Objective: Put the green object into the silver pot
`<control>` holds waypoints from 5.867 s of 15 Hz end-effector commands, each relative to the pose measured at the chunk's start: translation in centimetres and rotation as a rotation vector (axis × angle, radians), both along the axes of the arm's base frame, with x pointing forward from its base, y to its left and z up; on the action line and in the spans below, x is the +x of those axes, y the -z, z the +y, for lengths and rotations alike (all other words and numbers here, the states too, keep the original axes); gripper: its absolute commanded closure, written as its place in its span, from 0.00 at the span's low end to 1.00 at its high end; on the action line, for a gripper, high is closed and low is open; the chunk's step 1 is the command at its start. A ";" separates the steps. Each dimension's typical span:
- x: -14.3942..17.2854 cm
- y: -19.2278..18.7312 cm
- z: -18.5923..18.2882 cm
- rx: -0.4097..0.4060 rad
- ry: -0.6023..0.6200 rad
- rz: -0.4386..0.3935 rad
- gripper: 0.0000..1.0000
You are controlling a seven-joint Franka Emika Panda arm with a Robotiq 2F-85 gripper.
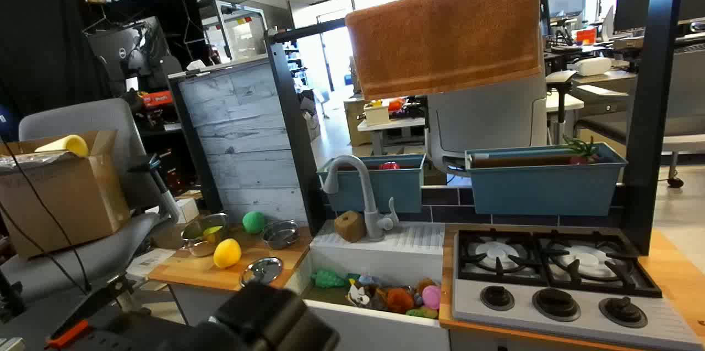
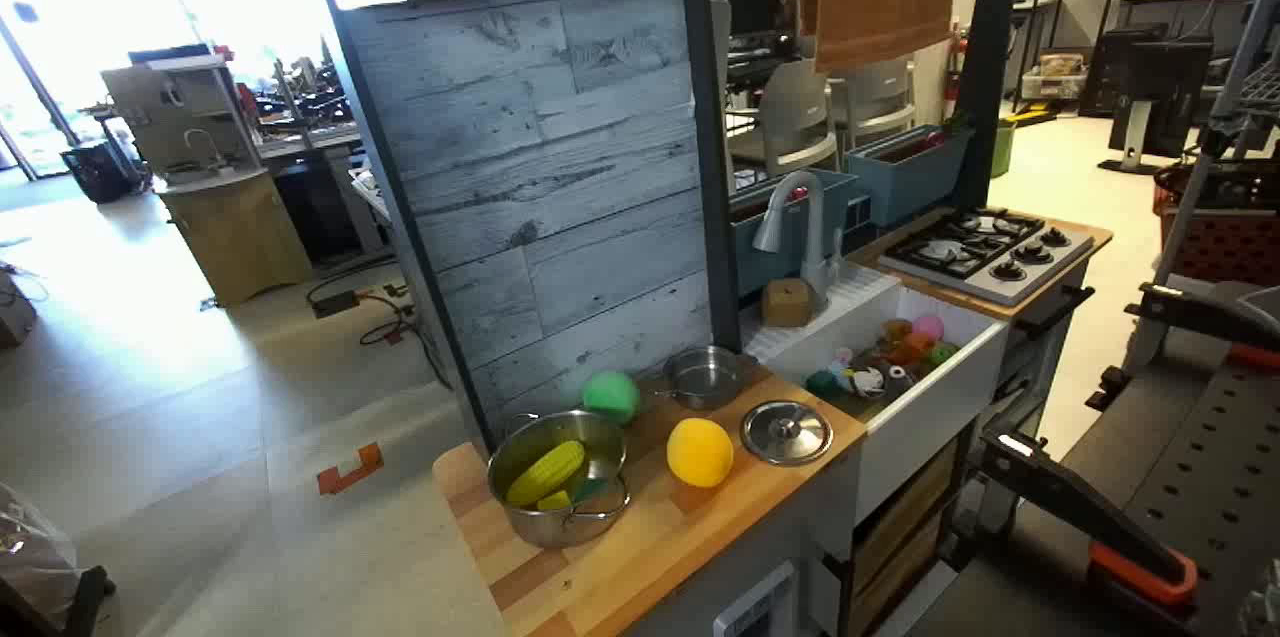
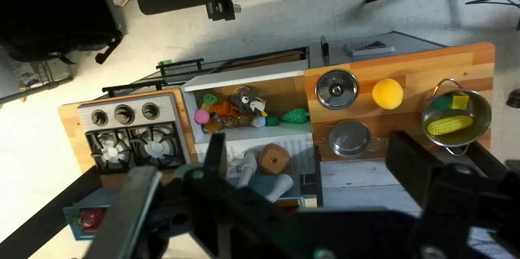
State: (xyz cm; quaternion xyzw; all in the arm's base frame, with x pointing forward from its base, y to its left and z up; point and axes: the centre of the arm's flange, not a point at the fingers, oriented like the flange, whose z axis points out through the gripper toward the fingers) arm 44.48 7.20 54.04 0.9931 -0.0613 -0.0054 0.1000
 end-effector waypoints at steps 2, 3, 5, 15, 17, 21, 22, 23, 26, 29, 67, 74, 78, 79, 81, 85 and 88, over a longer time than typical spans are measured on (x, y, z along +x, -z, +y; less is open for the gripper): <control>0.0 0.0 0.0 0.000 0.000 -0.001 0.00; 0.0 0.0 0.0 0.000 0.000 -0.001 0.00; 0.0 0.0 0.0 0.000 0.000 -0.001 0.00; 0.0 0.0 0.0 0.000 0.000 -0.001 0.00; 0.0 0.0 0.0 0.000 0.000 -0.001 0.00; 0.0 0.0 0.0 0.000 0.000 -0.001 0.00; 0.0 0.0 0.0 0.000 0.000 -0.001 0.00; 0.0 0.0 0.0 0.000 0.000 -0.001 0.00; 0.0 0.0 0.0 0.000 0.000 -0.001 0.00; 0.0 0.0 0.0 0.000 0.000 -0.001 0.00; 26.6 45.5 12.2 0.138 0.200 0.014 0.00; 28.1 47.5 13.9 0.130 0.187 0.003 0.00; 28.1 49.1 15.6 0.117 0.149 -0.012 0.00; 27.8 49.7 15.6 0.108 0.147 -0.009 0.00; 27.9 50.6 15.9 0.098 0.143 -0.009 0.00; 28.3 51.9 16.3 0.074 0.133 0.000 0.00; 29.0 52.1 16.7 0.055 0.129 -0.004 0.34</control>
